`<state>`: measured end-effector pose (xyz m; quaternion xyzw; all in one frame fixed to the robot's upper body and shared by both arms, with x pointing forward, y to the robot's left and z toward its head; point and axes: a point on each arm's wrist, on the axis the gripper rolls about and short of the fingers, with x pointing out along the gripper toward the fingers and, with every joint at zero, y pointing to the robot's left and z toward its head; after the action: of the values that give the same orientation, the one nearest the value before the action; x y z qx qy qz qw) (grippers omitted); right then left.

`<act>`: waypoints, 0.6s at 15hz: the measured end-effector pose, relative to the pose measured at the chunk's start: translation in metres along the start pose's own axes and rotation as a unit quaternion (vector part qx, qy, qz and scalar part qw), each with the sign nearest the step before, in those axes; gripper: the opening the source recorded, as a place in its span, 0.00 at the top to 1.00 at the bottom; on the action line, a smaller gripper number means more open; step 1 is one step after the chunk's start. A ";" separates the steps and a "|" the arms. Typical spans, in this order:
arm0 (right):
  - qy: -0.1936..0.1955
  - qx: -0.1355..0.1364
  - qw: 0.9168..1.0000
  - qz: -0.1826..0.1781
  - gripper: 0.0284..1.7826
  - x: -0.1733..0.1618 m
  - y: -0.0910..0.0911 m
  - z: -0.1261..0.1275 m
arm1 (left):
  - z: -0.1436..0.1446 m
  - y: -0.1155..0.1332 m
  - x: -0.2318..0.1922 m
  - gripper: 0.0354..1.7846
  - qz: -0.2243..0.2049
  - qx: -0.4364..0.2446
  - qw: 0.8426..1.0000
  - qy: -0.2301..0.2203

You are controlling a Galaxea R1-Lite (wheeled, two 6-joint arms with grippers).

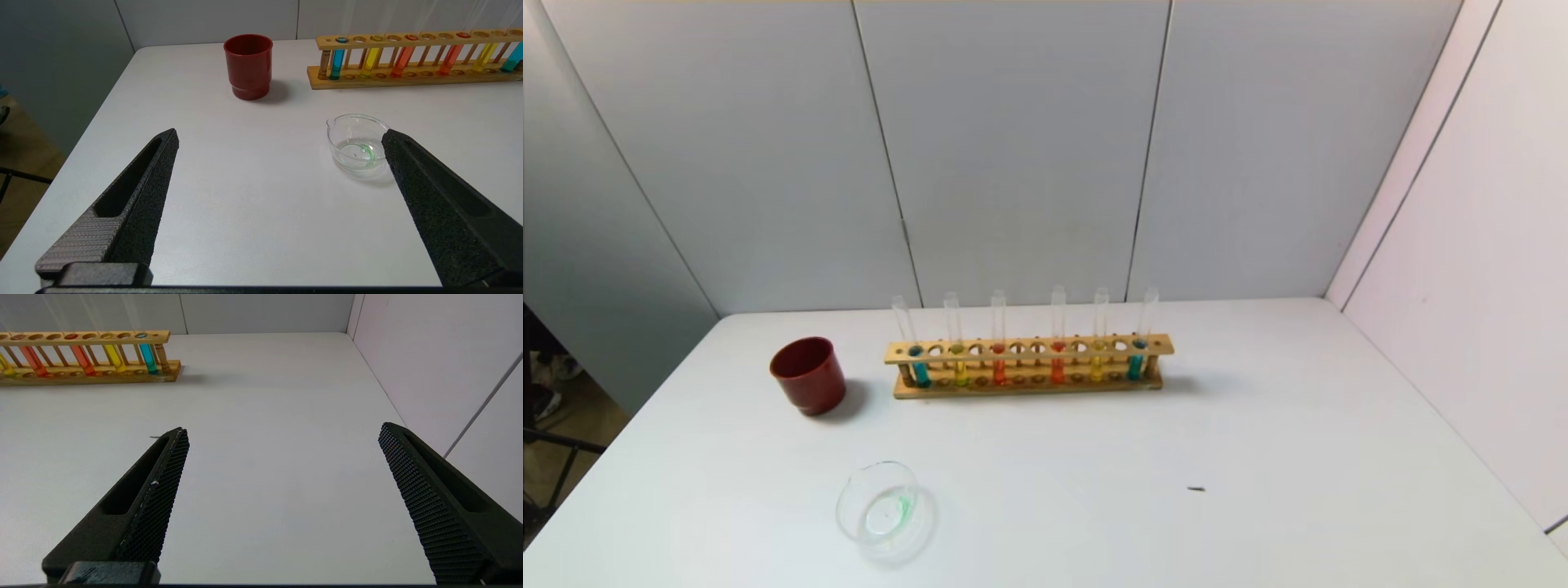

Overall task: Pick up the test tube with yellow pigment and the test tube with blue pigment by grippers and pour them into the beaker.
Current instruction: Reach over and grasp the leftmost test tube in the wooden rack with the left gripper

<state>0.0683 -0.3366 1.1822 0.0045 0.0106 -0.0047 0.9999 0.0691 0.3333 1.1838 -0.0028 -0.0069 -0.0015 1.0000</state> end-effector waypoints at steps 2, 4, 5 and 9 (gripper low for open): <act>0.000 0.000 1.000 0.000 0.05 0.000 0.000 0.000 | 0.000 0.000 0.000 0.02 0.000 0.000 1.000 0.000; 0.000 0.000 1.000 0.000 0.05 0.000 0.000 0.000 | 0.000 0.000 0.000 0.02 0.000 0.000 1.000 0.000; 0.000 0.000 1.000 0.000 0.05 0.000 0.000 0.000 | 0.000 0.000 0.000 0.02 0.000 0.000 1.000 0.000; 0.000 0.000 1.000 0.000 0.05 0.000 0.000 0.000 | 0.000 0.000 0.000 0.02 0.000 0.000 1.000 0.000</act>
<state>0.0683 -0.3366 1.1823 0.0045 0.0105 -0.0049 0.9999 0.0691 0.3333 1.1838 -0.0031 -0.0069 -0.0015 1.0000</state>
